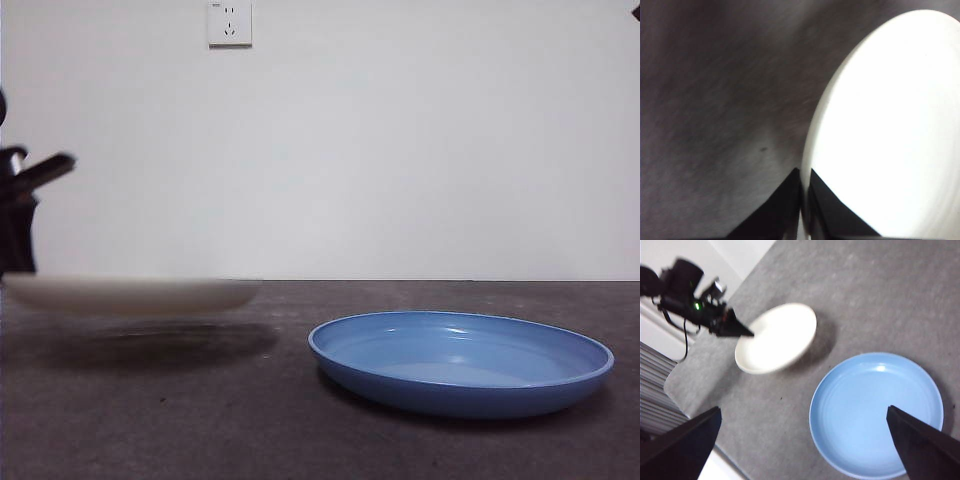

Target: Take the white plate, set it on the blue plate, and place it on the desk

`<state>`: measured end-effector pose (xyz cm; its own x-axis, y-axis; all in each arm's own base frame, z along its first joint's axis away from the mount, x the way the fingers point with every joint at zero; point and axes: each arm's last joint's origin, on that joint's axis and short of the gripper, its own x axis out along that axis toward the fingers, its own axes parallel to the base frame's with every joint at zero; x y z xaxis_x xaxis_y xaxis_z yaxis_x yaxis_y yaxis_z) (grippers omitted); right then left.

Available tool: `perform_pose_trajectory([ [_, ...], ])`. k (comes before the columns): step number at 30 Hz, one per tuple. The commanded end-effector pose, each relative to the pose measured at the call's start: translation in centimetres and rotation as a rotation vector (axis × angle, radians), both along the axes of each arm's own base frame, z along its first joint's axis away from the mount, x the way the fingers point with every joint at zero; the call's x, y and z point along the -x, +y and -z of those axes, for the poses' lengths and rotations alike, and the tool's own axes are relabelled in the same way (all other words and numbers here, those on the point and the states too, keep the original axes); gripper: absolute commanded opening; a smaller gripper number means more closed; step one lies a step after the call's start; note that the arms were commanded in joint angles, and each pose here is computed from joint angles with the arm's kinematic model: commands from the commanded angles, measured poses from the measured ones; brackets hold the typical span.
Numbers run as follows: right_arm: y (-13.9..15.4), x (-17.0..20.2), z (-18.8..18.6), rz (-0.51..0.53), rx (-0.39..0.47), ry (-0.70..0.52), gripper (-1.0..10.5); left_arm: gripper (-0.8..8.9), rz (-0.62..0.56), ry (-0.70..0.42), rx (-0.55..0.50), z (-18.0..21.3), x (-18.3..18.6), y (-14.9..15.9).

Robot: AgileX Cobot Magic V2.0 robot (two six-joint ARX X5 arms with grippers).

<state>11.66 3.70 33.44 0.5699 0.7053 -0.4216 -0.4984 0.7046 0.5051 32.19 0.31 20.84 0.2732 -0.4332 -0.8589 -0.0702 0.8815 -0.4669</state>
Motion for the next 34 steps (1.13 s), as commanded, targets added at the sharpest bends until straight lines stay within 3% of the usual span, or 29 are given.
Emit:
perform_pose_trajectory([
  [1,0.0,0.4,-1.1,-0.007,0.012,-0.033,6.7,0.08,0.002,-0.027,0.017,-2.4,-0.8,-0.8],
  [7,-0.5,1.4,-2.2,0.075,0.128,-0.017,6.7,0.08,0.094,-0.008,0.020,-5.5,-0.8,-4.1],
  [14,-1.2,3.4,-4.0,0.147,0.247,-0.036,6.7,0.08,0.245,0.014,0.037,-5.9,0.5,-10.9],
  [25,-1.6,5.8,-4.3,0.150,0.248,-0.067,6.7,0.08,0.395,0.016,0.088,-3.4,2.1,-20.9],
  [34,-1.6,6.8,-4.2,0.126,0.249,-0.078,6.7,0.08,0.408,0.022,0.058,0.4,1.4,-24.0],
])
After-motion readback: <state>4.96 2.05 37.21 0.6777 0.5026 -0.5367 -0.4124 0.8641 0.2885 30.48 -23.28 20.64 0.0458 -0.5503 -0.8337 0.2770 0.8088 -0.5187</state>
